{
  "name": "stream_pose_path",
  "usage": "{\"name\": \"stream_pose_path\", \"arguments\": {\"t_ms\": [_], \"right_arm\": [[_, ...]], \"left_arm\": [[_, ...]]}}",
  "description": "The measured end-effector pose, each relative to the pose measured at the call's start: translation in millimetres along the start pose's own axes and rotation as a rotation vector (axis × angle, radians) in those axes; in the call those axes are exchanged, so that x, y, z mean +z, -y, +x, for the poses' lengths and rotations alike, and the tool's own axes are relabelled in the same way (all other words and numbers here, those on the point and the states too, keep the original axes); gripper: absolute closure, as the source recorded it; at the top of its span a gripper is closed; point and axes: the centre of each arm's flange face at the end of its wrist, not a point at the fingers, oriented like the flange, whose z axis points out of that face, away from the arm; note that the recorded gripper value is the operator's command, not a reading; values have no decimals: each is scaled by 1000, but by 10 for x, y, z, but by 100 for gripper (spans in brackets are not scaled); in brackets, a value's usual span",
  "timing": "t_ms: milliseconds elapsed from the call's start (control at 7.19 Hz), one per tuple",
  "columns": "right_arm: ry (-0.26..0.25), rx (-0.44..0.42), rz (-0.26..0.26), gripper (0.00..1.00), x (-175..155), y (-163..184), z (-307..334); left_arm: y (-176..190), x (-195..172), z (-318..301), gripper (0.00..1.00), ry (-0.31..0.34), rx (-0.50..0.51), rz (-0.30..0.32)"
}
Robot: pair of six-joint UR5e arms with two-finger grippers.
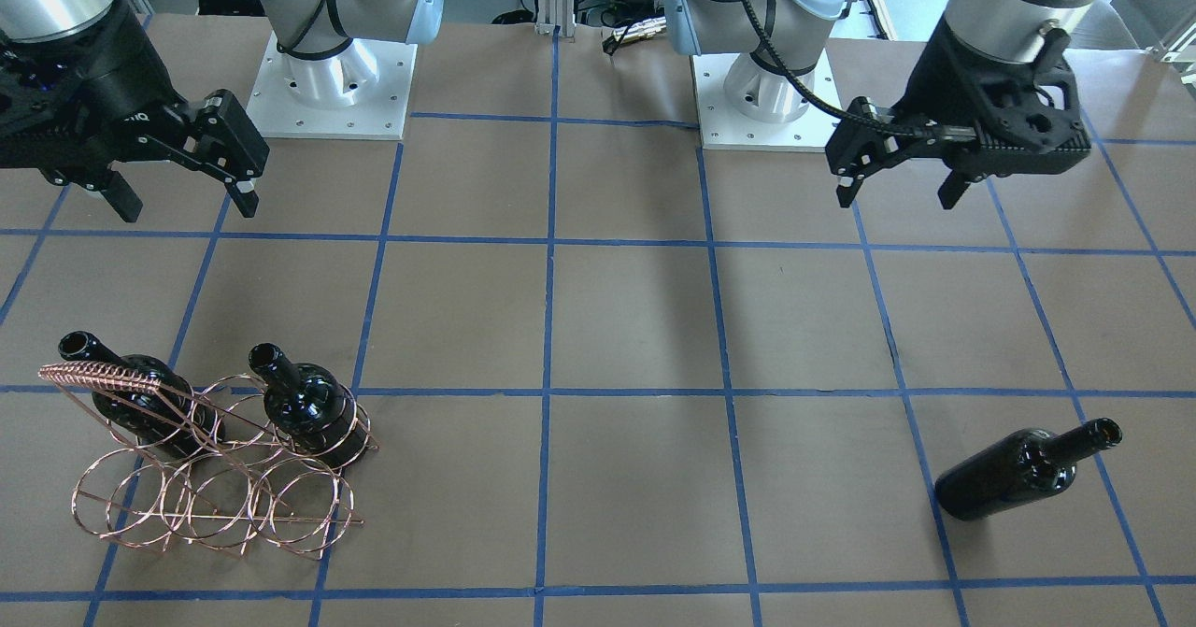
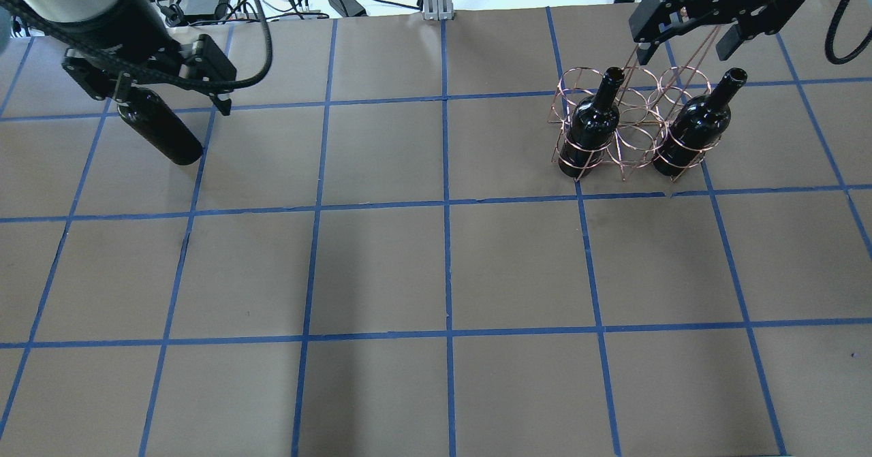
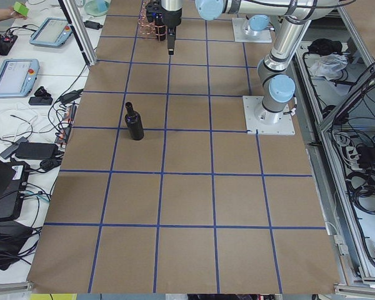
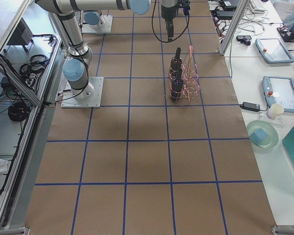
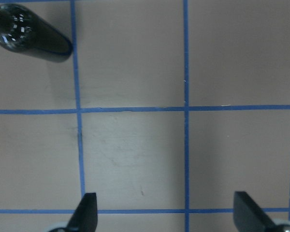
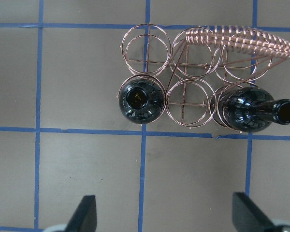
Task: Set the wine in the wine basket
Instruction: 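Lower the left gripper onto the neck of the dark wine bottle, then close the left gripper on the bottle neck and hold it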
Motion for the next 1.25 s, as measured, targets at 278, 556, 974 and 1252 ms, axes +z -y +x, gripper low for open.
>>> {"name": "stream_pose_path", "arguments": {"t_ms": [278,556,974,1252], "right_arm": [[0,0,-1,0,3,1,0],[0,0,-1,0,7,3,1],[0,0,-1,0,5,3,1],[0,0,-1,0,6,3,1]], "left_arm": [[131,51,-928,0,4,15,6],[542,268,-1366,0,10,39,39],[1186,869,-1663,0,-8,84,55],[1420,1257,-1760,0,-19,82,52]]}}
